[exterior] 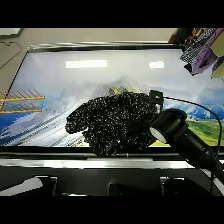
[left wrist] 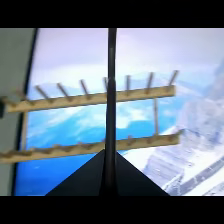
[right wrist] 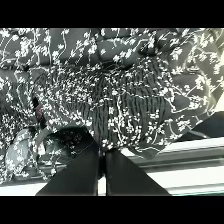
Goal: Fold the clothes and pants, and hang the long-sleeved shirts on hangers.
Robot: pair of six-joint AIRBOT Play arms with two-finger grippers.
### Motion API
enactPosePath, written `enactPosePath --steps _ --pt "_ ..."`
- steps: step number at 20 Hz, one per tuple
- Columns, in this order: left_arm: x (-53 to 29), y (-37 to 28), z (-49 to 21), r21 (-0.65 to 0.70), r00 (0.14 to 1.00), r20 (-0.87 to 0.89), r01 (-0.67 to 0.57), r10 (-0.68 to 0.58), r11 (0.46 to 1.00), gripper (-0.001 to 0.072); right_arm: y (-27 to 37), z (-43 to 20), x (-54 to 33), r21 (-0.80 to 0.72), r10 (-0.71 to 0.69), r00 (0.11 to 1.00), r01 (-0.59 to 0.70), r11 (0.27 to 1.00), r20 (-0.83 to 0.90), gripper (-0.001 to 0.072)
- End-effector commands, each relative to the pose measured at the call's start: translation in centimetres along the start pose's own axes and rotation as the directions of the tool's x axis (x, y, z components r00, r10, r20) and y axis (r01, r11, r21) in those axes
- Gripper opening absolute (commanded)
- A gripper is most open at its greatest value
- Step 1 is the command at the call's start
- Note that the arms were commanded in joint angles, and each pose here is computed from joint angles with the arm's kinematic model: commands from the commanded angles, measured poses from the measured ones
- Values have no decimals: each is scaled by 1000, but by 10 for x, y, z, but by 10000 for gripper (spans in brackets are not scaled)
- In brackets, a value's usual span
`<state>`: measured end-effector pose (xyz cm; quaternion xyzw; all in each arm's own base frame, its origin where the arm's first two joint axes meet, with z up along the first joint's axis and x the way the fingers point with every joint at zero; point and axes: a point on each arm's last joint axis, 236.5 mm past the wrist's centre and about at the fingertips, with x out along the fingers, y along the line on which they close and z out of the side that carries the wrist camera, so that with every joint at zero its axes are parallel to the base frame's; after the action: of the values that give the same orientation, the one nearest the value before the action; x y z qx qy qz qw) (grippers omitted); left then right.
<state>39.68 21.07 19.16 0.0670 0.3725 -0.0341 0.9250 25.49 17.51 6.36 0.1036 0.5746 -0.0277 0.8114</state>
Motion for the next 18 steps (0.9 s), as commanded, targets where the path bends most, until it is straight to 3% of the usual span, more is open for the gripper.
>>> enactPosePath --steps 1,11,15,18 --pt "-7 -99 2 144 977 9 208 -211 967 13 -4 6 0 -9 -19 1000 19 1000 24 30" --pt "-63 -306 -87 311 855 -91 512 -511 801 15 -12 18 -1 -22 -51 996 53 998 76 30" --pt "-94 -360 -119 366 779 -64 599 -623 712 15 -15 22 -1 -25 -65 994 67 997 93 30" --pt "-110 -375 -134 407 766 -53 603 -641 687 16 -16 24 -1 -7 -70 992 71 997 100 30"
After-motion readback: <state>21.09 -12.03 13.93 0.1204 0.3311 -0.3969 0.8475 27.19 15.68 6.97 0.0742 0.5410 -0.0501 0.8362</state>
